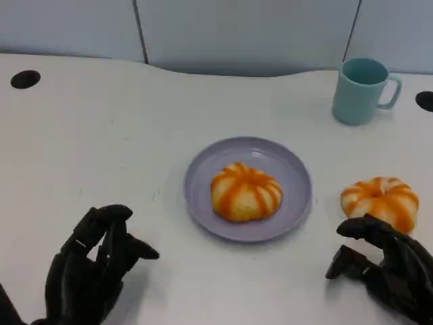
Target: Grasp the bread from the table and place it into the plate.
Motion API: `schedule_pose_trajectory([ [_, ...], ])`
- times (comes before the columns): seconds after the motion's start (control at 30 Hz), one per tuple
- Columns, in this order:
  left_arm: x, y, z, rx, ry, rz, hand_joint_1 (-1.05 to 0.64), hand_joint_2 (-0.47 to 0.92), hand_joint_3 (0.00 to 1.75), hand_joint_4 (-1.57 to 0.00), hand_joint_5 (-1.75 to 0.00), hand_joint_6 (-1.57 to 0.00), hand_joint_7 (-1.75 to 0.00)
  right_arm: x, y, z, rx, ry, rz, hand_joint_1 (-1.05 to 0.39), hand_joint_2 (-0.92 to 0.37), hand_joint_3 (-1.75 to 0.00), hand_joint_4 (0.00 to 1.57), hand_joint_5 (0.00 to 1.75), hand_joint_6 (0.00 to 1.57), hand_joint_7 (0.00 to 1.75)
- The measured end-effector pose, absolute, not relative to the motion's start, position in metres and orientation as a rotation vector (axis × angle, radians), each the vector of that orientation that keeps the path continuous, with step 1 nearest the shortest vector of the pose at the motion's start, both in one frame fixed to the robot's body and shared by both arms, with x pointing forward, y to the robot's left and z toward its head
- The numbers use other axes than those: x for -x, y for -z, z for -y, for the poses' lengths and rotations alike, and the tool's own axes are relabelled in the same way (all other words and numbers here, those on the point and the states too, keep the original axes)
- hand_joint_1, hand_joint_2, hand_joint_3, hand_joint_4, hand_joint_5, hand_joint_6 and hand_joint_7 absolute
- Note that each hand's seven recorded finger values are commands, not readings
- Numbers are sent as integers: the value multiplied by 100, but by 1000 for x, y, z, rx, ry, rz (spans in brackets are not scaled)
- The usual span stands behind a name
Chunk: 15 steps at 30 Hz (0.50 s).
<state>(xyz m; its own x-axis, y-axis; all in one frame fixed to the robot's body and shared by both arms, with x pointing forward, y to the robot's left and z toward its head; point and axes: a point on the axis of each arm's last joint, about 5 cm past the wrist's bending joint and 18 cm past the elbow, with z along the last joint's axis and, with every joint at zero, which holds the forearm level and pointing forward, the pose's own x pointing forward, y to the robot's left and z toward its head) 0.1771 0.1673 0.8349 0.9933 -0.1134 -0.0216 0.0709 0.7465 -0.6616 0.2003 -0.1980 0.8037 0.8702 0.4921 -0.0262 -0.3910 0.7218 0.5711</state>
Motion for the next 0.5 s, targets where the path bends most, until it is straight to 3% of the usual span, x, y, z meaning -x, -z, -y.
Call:
schedule_pose_trajectory([
  [0.5, -180, -829, -162, 664, 86, -71, -27, 76, 80, -67, -173, -62, -149, -204, -803, 201, -576, -483, -180, -44, -92, -17, 65, 138, 70, 90],
])
